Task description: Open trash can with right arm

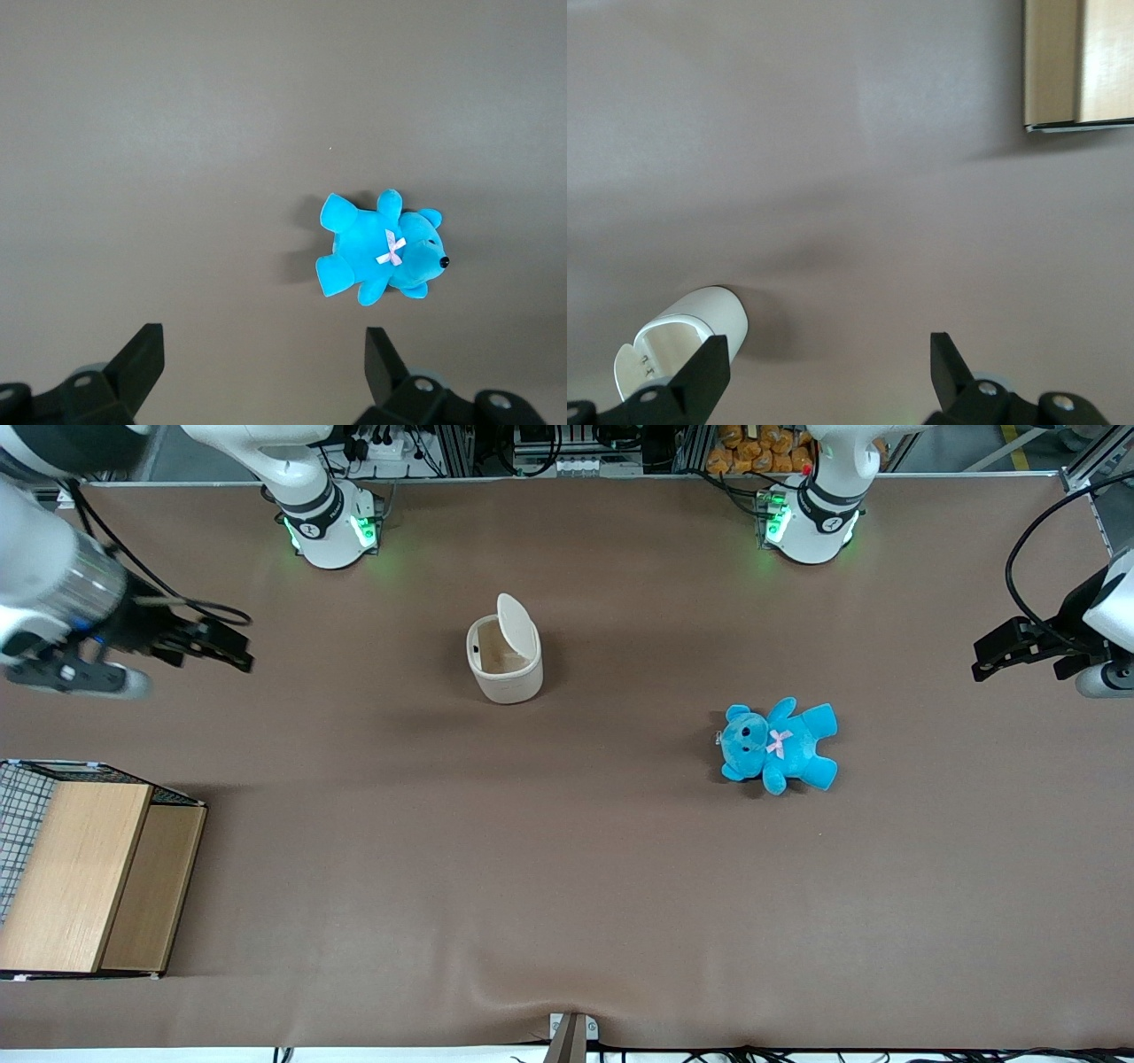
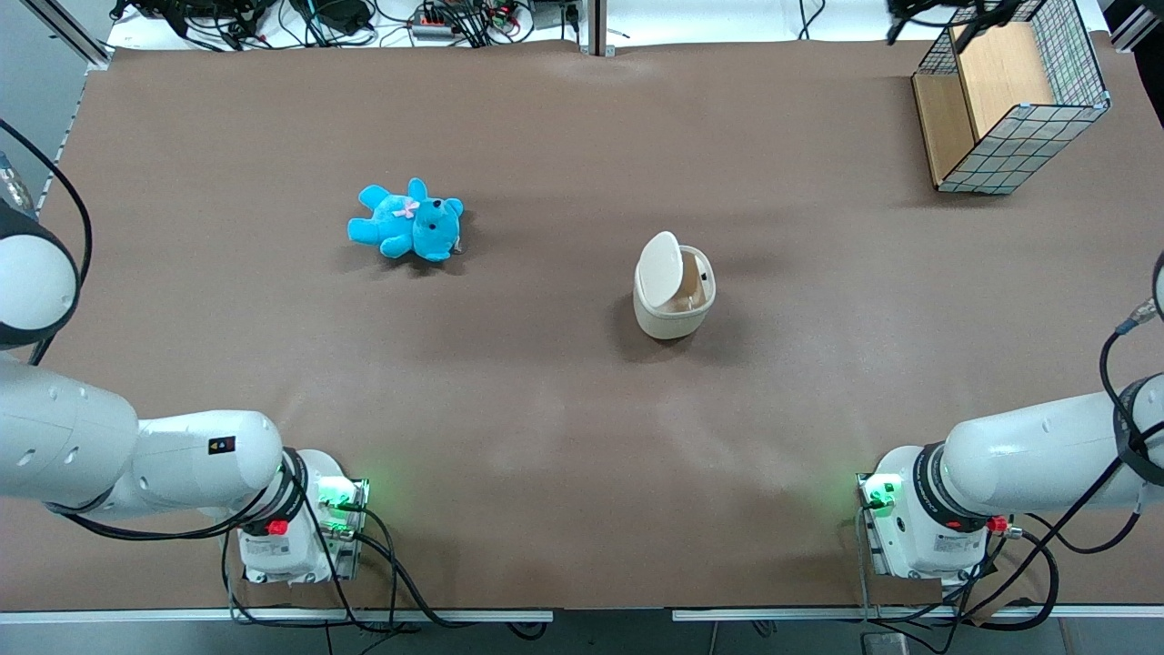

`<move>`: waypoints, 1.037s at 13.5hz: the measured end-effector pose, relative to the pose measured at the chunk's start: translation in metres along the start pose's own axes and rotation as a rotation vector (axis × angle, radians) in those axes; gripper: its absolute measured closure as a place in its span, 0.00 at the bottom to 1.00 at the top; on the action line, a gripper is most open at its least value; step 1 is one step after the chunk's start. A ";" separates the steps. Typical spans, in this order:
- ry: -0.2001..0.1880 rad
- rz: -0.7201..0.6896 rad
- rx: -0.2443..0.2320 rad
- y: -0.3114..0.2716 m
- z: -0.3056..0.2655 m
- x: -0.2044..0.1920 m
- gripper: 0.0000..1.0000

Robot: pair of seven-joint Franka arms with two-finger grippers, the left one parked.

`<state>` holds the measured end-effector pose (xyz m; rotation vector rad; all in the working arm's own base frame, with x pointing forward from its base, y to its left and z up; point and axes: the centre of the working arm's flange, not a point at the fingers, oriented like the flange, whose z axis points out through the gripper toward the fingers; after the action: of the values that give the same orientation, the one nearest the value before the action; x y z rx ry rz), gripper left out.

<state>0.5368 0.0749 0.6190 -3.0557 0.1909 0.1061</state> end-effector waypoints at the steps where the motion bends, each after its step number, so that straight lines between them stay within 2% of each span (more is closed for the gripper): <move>1: 0.010 0.002 0.001 0.004 -0.010 -0.007 0.00; 3: 0.029 0.010 0.002 0.010 -0.021 -0.014 0.00; 8: 0.097 -0.026 -0.027 0.039 -0.045 -0.008 0.00; 14: 0.114 -0.063 -0.029 0.066 -0.052 -0.001 0.00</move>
<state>0.5307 0.0056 0.6656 -3.0954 0.1005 -0.0705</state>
